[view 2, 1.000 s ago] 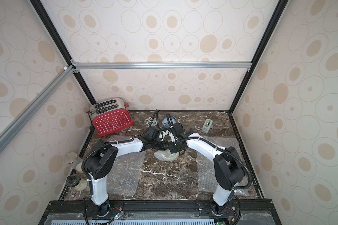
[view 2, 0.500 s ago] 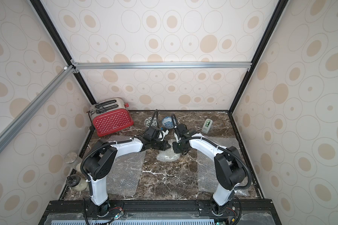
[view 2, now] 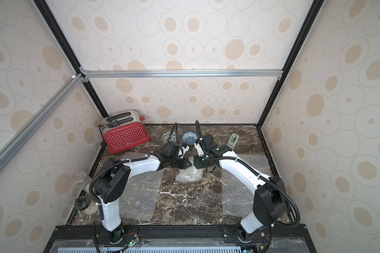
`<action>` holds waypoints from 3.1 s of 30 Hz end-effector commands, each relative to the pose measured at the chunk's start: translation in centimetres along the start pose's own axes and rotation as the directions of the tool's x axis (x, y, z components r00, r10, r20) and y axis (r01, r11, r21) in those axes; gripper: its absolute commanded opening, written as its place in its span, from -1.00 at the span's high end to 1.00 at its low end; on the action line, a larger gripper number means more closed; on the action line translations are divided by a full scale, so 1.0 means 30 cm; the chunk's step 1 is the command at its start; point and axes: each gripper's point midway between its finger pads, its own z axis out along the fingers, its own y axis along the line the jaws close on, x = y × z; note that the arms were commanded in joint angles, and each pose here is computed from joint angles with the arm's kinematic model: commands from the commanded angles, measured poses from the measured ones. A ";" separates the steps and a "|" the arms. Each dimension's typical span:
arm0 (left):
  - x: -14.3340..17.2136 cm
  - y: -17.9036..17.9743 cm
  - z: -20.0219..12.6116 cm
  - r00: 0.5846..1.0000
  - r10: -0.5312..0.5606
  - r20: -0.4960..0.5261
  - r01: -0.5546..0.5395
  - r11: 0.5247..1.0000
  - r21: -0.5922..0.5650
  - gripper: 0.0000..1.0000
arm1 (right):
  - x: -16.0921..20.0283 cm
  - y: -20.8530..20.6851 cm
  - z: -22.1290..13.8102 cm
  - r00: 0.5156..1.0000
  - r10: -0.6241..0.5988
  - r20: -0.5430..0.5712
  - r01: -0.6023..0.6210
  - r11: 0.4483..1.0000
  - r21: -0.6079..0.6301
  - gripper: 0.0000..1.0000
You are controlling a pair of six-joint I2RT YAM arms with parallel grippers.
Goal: Wrap bowls in bubble wrap
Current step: Wrap the bowl in bubble wrap.
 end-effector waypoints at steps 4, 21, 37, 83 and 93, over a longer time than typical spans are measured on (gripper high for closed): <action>-0.009 -0.016 -0.024 1.000 0.022 0.011 -0.022 1.000 -0.007 0.86 | -0.038 0.011 0.114 1.000 -0.011 -0.004 0.011 1.000 -0.013 0.42; -0.080 0.049 -0.218 0.989 0.043 0.140 -0.015 0.981 -0.194 0.48 | 0.144 -0.125 0.337 0.980 0.077 -0.184 -0.053 0.989 0.135 0.49; 0.186 -0.166 -0.451 0.972 0.044 0.231 -0.041 0.999 -0.019 0.07 | 0.115 -0.090 0.296 0.984 0.075 -0.164 -0.055 0.991 0.121 0.49; 0.139 0.164 -0.632 0.959 0.055 0.277 0.099 0.853 -0.513 -0.04 | 0.180 -0.089 0.348 0.970 0.054 -0.238 -0.021 0.990 0.141 0.49; 0.023 -0.213 -0.453 0.953 -0.008 0.302 0.045 0.992 -0.117 0.45 | 0.130 -0.055 0.304 0.982 0.070 -0.177 -0.052 0.993 0.108 0.49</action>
